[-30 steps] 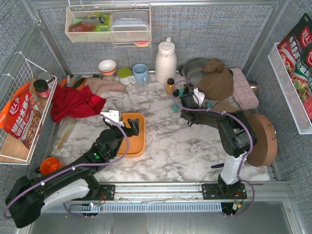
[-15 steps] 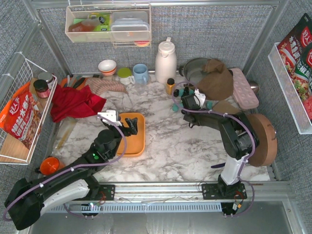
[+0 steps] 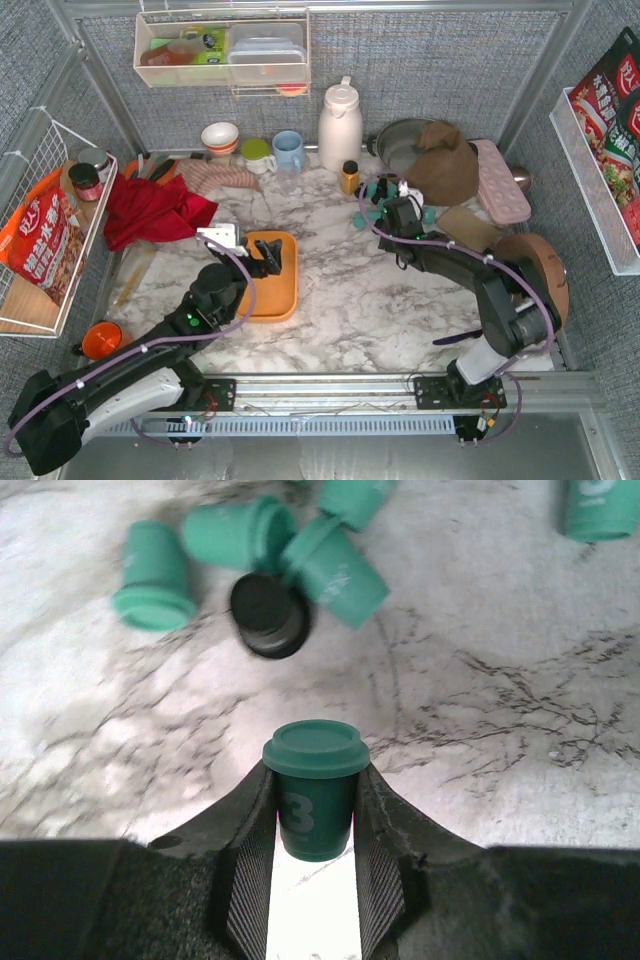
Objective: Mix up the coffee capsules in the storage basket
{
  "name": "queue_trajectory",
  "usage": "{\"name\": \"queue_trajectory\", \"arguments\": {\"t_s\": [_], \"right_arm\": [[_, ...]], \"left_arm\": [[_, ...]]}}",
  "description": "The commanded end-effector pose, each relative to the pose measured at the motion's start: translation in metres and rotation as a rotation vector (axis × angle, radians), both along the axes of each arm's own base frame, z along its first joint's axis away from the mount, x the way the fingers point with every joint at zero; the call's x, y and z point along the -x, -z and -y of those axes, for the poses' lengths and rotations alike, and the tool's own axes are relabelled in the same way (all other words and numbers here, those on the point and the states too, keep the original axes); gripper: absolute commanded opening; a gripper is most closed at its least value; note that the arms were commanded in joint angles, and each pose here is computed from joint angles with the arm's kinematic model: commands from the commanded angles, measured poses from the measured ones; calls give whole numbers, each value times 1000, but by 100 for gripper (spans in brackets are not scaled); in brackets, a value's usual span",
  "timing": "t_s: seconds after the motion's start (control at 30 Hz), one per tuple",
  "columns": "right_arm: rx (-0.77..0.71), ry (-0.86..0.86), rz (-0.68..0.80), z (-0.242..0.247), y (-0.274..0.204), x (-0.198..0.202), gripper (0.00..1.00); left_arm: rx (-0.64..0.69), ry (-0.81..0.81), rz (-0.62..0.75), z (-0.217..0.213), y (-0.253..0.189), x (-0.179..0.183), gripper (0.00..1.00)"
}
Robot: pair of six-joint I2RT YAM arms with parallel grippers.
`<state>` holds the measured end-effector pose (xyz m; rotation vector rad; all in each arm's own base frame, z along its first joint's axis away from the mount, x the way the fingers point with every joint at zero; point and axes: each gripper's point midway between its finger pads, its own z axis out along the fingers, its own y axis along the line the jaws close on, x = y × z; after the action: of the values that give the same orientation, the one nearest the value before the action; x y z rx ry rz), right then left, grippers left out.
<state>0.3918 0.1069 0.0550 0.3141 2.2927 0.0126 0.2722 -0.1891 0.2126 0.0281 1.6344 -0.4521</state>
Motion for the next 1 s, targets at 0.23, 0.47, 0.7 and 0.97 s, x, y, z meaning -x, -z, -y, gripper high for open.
{"name": "queue_trajectory", "arguments": {"t_s": [0.23,0.47,0.7,0.97], "right_arm": [[-101,-674,394,-84,-93,39,15],[-12,-955,711,-110,-132,79,15],[69,-1224,867,-135,-138,110,20],[157,-1337,957,-149,-139,120,24]], "left_arm": [[30,136,-25,33,-22,0,92],[19,277,-80,65,-27,4,92],[45,447,-110,92,-33,22,90],[83,578,-148,110,-30,40,88]]}}
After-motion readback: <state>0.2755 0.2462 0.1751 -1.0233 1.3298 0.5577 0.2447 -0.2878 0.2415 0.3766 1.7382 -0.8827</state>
